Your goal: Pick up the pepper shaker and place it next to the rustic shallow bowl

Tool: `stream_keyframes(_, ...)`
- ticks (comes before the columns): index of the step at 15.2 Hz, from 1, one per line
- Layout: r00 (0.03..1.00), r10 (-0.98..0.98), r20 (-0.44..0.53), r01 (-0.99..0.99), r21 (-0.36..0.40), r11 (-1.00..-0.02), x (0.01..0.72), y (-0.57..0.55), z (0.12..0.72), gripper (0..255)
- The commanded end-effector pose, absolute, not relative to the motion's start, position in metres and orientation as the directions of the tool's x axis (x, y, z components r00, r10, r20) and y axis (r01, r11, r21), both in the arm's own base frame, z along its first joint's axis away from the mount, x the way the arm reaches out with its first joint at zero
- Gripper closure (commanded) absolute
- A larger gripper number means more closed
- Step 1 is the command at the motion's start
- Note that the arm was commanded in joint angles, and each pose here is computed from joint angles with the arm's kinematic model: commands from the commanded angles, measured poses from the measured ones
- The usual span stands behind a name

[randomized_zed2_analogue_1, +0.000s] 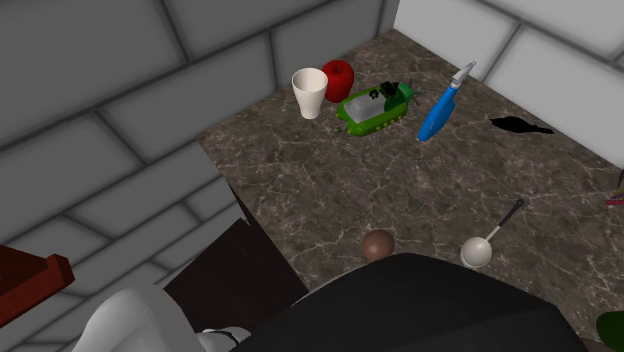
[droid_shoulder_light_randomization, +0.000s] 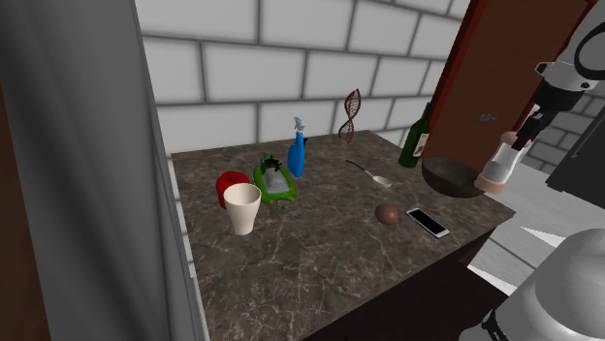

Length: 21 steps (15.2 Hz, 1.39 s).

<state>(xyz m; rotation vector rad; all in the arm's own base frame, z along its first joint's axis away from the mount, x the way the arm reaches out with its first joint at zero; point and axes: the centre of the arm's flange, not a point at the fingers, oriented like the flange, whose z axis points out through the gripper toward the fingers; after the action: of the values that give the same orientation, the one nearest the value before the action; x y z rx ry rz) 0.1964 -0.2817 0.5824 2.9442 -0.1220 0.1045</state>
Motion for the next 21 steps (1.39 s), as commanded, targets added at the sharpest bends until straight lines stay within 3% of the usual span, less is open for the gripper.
stream_keyframes(1, 0.994, -0.075, 0.079, -0.089, 0.189, -0.978, 0.196, -0.282, 0.572, 255)
stream_keyframes(21, 0.994, -0.075, 0.079, -0.089, 0.189, -0.978, 0.196, -0.282, 0.467, 255)
